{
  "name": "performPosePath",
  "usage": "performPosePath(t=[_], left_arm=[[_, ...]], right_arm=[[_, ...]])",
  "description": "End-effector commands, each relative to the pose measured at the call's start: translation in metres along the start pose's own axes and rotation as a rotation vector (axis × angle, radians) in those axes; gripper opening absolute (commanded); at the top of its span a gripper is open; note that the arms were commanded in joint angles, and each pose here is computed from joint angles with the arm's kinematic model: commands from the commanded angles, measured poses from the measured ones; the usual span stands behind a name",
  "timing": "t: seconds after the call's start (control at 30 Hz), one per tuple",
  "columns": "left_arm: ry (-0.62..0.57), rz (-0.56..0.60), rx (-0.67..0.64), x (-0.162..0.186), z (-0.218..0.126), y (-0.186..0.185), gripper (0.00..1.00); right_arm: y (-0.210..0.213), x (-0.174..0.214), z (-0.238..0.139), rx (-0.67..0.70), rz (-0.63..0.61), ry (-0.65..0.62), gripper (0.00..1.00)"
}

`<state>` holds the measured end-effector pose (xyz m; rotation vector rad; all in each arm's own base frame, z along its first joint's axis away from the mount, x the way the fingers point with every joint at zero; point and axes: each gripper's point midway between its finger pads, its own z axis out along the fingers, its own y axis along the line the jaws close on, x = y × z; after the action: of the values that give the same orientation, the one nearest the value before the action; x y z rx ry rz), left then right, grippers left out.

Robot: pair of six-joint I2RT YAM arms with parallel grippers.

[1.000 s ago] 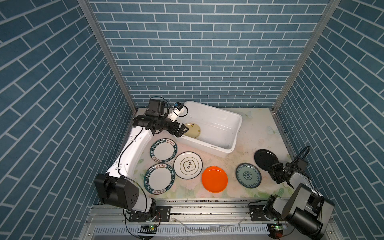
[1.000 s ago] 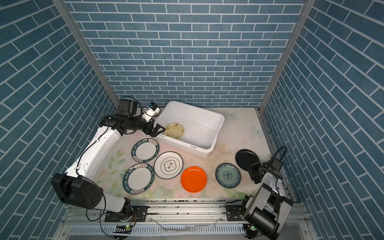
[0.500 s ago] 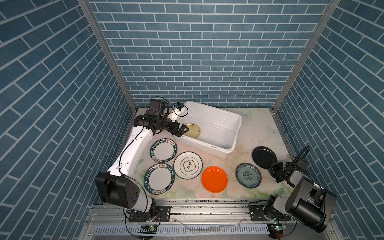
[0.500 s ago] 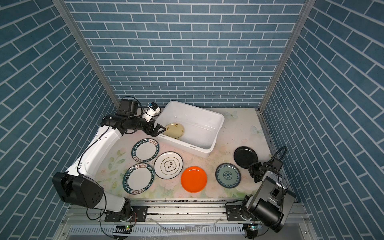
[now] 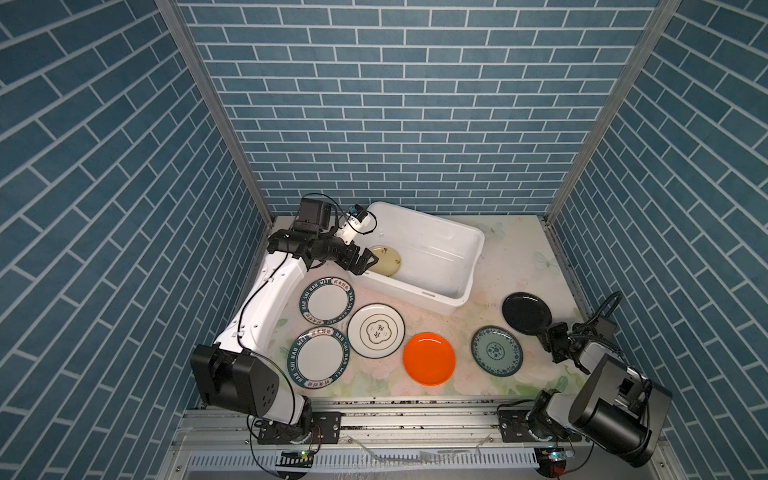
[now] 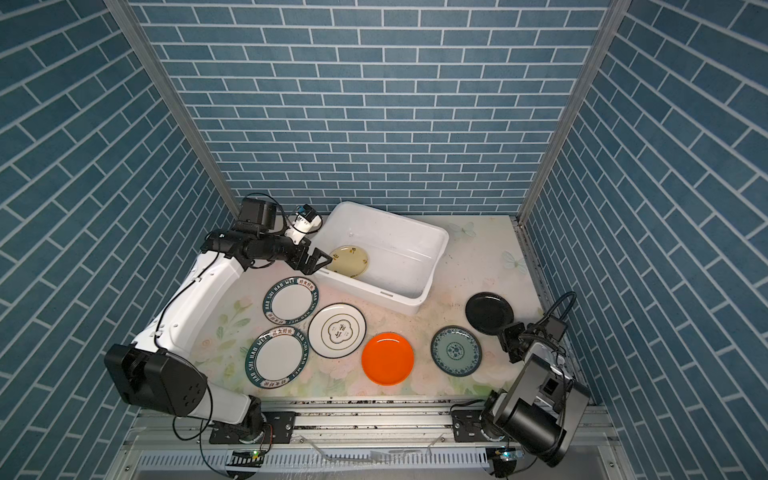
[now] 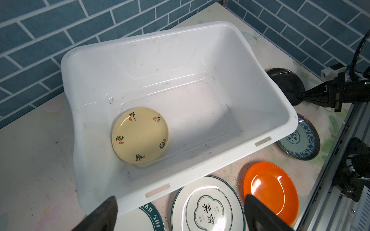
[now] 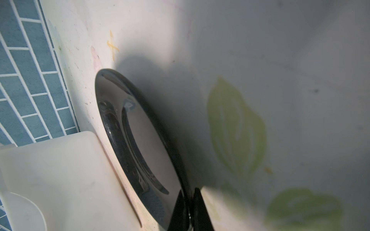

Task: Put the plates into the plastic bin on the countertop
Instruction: 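Tilt the black plate up on edge with the right gripper, then carry the black plate with the right gripper over the white bin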

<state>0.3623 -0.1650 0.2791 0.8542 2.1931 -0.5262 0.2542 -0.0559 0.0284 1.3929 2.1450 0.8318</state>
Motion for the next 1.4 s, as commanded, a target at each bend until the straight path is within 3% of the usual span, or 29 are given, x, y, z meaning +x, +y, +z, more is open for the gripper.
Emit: performPosePath(t=[0.0, 0.4, 0.9, 1.37], left_arm=[[-0.012, 0.016, -0.009, -0.007, -0.009, -0.004, 1.0], [-0.005, 0.027, -0.031, -0.008, -0.017, -0.004, 1.0], [0.032, 0.067, -0.118, -0.011, -0.041, 0.001, 1.0], [0.067, 0.056, -0.178, 0.0, -0.052, 0.005, 0.99]], right_arm=[[0.016, -0.006, -0.004, -0.069, -0.019, -0.016, 0.0], [0.054, -0.014, -0.027, -0.149, -0.103, -0.038, 0.0], [0.122, -0.02, -0.083, -0.247, -0.246, -0.078, 0.0], [0.187, -0.013, -0.098, -0.304, -0.365, -0.052, 0.0]])
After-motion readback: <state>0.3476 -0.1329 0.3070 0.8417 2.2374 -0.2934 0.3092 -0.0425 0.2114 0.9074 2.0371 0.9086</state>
